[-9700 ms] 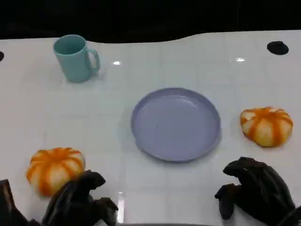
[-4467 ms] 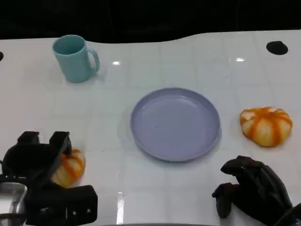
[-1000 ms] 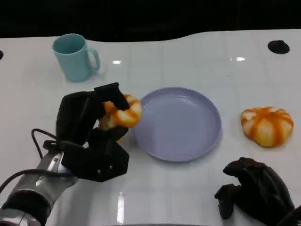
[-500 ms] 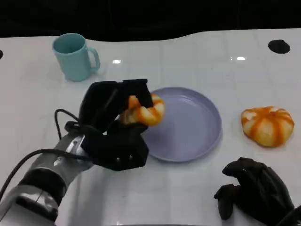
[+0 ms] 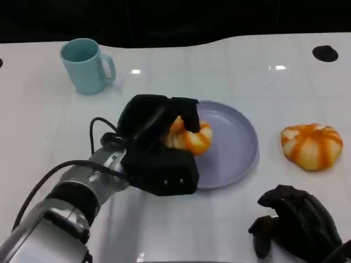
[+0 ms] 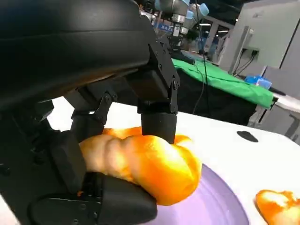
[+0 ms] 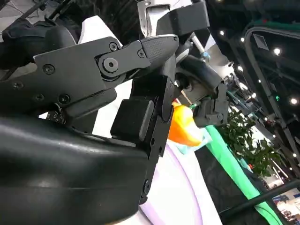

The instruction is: Grasp the bread from the table and place it into the plate.

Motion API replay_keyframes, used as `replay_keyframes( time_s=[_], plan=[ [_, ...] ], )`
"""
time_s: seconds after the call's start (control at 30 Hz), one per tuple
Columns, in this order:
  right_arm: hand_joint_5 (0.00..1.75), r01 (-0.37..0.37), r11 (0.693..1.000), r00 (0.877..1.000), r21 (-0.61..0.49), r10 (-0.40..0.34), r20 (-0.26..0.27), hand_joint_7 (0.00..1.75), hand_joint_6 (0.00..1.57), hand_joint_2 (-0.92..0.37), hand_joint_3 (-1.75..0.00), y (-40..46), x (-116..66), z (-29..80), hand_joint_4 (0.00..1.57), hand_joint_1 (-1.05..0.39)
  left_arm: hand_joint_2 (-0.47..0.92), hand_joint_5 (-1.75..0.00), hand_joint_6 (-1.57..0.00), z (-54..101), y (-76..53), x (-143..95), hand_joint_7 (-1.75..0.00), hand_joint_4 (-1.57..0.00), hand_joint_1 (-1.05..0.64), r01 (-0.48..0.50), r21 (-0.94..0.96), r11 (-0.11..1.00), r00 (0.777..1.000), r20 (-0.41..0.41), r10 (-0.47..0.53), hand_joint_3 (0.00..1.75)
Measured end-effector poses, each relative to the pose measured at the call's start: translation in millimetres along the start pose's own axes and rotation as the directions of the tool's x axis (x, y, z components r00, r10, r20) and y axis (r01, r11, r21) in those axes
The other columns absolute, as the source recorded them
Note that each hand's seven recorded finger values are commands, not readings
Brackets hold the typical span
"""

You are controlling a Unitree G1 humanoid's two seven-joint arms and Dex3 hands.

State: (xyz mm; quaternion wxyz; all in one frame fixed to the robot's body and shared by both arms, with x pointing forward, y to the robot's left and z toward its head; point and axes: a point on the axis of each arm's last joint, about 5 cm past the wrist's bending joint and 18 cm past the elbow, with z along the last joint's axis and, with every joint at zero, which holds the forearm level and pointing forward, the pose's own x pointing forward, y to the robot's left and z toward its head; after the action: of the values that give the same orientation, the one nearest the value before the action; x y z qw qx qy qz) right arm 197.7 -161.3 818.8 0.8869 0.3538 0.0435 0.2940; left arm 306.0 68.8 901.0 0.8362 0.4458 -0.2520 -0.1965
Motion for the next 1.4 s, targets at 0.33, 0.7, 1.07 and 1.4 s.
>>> replay_keyframes(
  time_s=[0.33, 0.7, 1.07, 1.4],
  plan=[
    [0.85, 0.003, 1.000, 1.000, -0.002, -0.003, 0.000, 0.37, 1.57, -0.90, -0.04, 2.2, 0.3, 1.1, 1.50, -0.75, 0.92, -1.34, -0.15, 1.2, -0.3, 3, -1.13, -0.38, -1.05, 0.126, 0.042, 0.991, 0.992, -0.016, -0.125, 0.31],
    [0.83, 0.002, 1.000, 1.000, 0.008, -0.002, -0.005, 0.35, 1.57, -0.90, -0.03, 2.5, 0.3, 0.5, 1.50, -0.75, 0.92, -0.02, 0.00, -0.3, 8.2, 11, 0.00, 0.00, -1.05, 0.303, 0.139, 0.943, 0.953, -0.066, -0.296, 0.41],
    [0.81, -0.001, 1.000, 1.000, 0.009, 0.001, -0.004, 0.33, 1.57, -0.91, -0.02, 2.6, 0.4, 0.5, 1.50, -0.73, 0.92, -1.05, 0.00, -3.7, 21.7, 14, 0.00, -0.02, -1.05, 0.339, 0.190, 0.922, 0.941, -0.062, -0.333, 0.36],
    [0.80, -0.006, 1.000, 1.000, 0.007, 0.006, 0.006, 0.33, 1.57, -0.92, -0.03, 2.6, 0.1, 0.8, 1.51, -0.75, 0.92, -1.54, 0.00, -19.7, 34.0, -8, 0.00, 0.00, -1.05, 0.291, 0.079, 0.953, 0.957, -0.023, -0.290, 0.33]
  ],
)
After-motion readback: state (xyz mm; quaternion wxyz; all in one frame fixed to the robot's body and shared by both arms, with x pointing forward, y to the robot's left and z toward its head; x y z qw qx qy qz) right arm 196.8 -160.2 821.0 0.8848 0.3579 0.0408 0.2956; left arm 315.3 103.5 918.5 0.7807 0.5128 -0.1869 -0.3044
